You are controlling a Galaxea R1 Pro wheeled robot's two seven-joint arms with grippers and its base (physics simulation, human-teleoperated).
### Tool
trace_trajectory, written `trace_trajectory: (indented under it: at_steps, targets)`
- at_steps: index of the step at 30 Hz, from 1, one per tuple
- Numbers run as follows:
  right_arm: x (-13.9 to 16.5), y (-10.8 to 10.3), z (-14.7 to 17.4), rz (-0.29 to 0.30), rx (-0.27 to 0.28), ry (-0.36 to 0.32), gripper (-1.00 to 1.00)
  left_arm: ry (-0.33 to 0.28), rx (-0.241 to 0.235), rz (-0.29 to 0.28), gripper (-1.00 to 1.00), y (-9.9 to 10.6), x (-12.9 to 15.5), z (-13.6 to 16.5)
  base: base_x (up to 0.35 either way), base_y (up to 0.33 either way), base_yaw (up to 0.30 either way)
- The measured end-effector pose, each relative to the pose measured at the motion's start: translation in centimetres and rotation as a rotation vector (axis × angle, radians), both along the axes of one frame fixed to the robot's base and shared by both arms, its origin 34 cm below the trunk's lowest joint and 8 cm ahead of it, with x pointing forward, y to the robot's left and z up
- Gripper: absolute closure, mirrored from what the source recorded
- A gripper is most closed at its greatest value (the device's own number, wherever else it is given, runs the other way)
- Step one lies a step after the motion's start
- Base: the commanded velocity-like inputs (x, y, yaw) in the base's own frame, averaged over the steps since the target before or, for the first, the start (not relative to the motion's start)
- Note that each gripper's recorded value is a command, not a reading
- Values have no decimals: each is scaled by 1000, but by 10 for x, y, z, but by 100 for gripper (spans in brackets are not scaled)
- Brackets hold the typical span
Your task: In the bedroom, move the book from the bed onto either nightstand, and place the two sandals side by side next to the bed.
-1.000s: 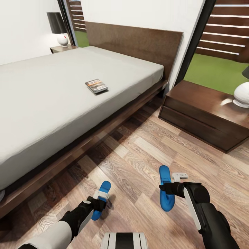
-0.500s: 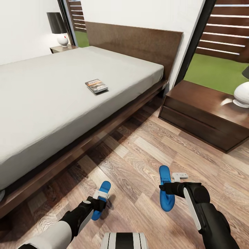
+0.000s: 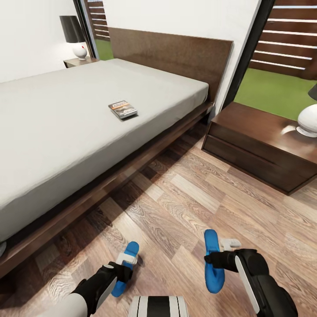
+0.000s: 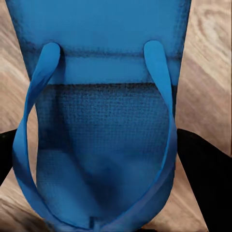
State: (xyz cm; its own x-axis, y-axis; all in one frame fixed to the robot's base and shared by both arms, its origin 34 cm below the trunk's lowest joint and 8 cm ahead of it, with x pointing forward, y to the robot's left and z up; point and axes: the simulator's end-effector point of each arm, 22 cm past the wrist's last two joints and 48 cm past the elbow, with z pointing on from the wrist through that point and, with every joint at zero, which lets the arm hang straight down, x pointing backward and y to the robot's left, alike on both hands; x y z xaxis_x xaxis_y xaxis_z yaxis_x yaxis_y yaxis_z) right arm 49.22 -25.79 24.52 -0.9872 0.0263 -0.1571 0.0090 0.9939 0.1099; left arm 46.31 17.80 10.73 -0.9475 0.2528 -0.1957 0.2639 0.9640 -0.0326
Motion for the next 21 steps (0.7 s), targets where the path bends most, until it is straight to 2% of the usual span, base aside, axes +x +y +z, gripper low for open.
trace_trajectory:
  at_steps: [21]
  targets:
    - [-3,0,-1,0,-1,6,100,3,1,0,100,0,-1,0,0,0,0]
